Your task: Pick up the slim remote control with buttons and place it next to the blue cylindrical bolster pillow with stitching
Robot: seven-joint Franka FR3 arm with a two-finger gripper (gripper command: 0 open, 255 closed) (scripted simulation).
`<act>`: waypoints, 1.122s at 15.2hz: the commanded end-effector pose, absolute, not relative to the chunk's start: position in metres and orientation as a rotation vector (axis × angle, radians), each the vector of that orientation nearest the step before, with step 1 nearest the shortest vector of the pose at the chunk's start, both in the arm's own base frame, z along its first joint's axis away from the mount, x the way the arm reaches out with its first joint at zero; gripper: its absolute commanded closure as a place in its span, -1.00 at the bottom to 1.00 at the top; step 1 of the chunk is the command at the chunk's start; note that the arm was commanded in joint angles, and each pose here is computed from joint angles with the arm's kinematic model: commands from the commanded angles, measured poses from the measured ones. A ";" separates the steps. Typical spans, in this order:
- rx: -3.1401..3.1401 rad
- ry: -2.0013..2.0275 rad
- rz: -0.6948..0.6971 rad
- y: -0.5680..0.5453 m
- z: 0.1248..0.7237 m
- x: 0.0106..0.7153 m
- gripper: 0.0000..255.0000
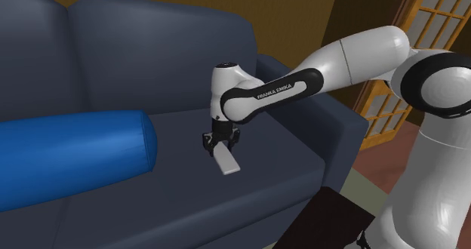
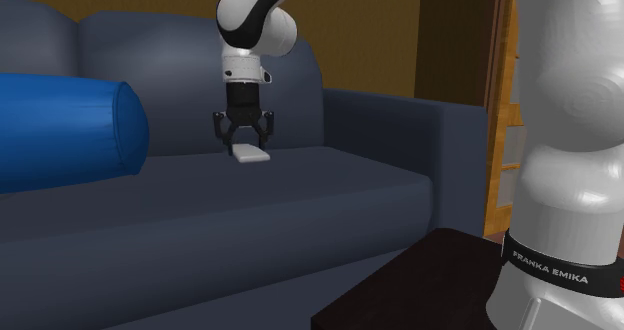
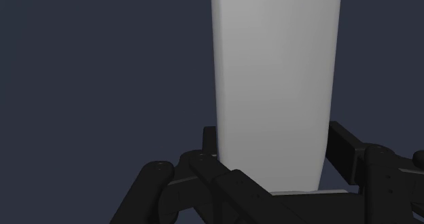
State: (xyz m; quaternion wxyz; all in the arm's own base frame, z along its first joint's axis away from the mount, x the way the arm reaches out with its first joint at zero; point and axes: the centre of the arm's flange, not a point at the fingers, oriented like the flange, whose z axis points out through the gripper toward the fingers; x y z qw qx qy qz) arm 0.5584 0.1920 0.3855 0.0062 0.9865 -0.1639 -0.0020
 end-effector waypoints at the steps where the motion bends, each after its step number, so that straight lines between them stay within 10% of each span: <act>1: 3.087 -0.513 -0.007 0.192 0.396 0.558 1.00; 17: 3.087 -0.513 -0.007 0.192 0.481 0.558 1.00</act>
